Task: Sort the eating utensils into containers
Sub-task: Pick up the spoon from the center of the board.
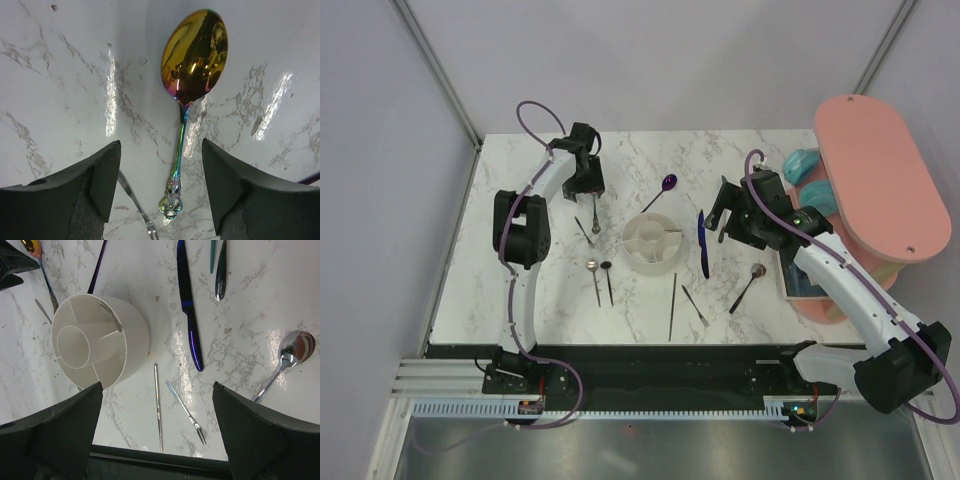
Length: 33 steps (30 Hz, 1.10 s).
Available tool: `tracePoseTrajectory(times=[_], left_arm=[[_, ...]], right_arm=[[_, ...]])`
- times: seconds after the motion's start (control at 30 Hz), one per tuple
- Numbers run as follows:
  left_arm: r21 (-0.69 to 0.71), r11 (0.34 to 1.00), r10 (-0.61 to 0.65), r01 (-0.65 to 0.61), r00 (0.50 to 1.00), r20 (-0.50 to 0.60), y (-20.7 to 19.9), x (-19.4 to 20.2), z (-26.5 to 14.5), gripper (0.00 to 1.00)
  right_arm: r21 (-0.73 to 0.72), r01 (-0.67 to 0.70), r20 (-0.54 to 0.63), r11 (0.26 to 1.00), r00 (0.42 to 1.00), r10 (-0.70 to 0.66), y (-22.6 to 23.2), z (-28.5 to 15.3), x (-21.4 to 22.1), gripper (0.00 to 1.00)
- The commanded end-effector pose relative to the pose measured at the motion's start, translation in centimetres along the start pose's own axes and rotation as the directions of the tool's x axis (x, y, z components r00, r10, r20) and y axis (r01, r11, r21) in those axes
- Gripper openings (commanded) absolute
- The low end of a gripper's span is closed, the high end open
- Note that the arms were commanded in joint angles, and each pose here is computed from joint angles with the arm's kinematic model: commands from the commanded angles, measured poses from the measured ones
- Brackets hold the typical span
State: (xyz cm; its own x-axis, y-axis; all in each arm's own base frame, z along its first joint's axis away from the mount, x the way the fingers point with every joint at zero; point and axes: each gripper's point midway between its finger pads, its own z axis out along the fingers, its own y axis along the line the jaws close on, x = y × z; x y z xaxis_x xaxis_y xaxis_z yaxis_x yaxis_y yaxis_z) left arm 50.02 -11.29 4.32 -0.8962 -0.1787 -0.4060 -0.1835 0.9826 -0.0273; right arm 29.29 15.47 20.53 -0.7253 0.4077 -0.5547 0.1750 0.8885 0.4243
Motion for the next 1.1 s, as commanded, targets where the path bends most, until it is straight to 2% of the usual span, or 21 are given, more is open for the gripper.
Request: tracePoseTrajectory(times=[0.0,0.3,0.53,0.73,0.77,0.8,1.0,1.07], left_arm=[[0.0,0.999,-0.041,0.041,0.998,0.041,-0.7,-1.8,0.3,0.72],[-0.013,1.0,-0.019,0.019,1.0,0.001,-0.8,-0.7,2.2,0.67],[-0.024,1.0,0.0,-0.001,0.999,-0.042,-0.8,0.8,3.1,0.54],[0.007,0.999,0.052,-0.052,0.995,-0.081,-2.5,2.7,3.4,0.3],[0.007,0.998,0.063,-0.063,0.994,-0.087,-2.7,3.1,3.4,0.12],[0.006,0.997,0.074,-0.074,0.992,-0.1,-2.7,3.7,3.5,0.03],[0.075,0.993,0.096,-0.086,0.985,-0.142,-3.6,5.4,2.4,0.02],[0.081,0.992,0.102,-0.092,0.987,-0.124,-3.7,5.0,1.6,0.02]], right_arm=[[0.017,0.0,-0.011,1.0,1.0,0.0,-0.3,-0.1,0.0,0.98],[0.036,0.005,-0.033,0.999,0.999,-0.004,-0.9,0.2,0.3,0.98],[0.042,-0.002,-0.05,0.999,0.999,0.004,-1.2,0.5,0.6,0.98],[0.043,-0.002,-0.062,0.999,0.998,0.005,-1.3,0.7,0.8,0.98],[0.042,0.0,-0.062,0.999,0.998,0.003,-1.3,0.7,0.8,0.98],[0.043,0.001,-0.068,0.999,0.998,0.002,-1.3,0.8,0.9,0.98],[0.048,0.005,-0.096,0.999,0.995,0.0,-1.3,1.6,1.2,0.98],[0.04,0.008,-0.108,0.999,0.994,-0.004,-1.0,1.8,1.3,0.98]])
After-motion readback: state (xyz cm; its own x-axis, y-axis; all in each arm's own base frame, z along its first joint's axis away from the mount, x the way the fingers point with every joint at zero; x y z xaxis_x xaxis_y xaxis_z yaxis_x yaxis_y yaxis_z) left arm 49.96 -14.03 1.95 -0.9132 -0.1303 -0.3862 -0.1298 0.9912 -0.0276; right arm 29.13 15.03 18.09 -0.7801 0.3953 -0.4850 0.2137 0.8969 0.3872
